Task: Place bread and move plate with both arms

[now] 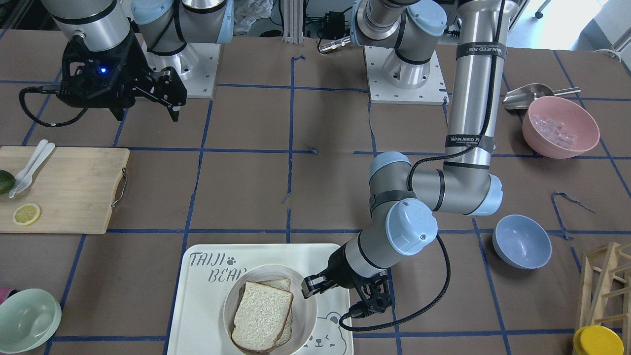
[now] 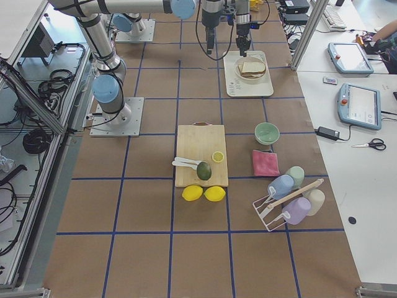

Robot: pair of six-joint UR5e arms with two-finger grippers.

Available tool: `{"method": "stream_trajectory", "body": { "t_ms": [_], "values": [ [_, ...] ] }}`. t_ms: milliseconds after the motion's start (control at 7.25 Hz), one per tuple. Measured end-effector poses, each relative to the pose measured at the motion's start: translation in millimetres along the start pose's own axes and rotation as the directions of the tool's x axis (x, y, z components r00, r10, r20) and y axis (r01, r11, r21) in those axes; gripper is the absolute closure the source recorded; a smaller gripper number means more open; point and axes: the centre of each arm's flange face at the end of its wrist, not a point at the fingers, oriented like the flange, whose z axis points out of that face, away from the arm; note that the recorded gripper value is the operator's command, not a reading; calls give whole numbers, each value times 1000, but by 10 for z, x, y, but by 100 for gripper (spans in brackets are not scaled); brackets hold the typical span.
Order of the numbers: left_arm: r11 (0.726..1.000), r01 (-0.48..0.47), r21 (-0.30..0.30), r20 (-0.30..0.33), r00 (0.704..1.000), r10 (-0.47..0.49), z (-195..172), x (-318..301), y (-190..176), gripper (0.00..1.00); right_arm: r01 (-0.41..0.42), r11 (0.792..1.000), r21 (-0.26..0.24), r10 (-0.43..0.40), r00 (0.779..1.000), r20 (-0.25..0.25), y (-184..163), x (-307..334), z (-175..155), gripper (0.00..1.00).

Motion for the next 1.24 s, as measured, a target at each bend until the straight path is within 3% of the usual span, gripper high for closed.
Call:
{"method": "stream_trajectory", "body": {
  "t_ms": [276, 552, 828, 966, 1241],
  "values": [
    [998, -38, 41, 44, 998, 36, -313, 75, 20, 38, 0, 1000, 1, 0, 1000, 0, 2, 0, -4, 0],
    [988, -145, 58, 170, 976, 134, -814, 85, 94, 30, 0, 1000, 2, 0, 1000, 0, 0, 0, -3, 0],
    [963, -270, 20, 303, 919, 252, -1422, 26, 239, 19, 0, 1000, 4, 0, 1000, 0, -1, 1, -6, 0],
    [949, -314, -12, 338, 892, 299, -1795, -13, 345, 15, 0, 1000, 4, 0, 1000, -1, -1, 1, -7, 0],
    [946, -321, -50, 389, 866, 314, -2497, -144, 574, 13, 0, 1000, 3, 0, 1000, -1, 0, 1, -6, 0]
  ]
}}
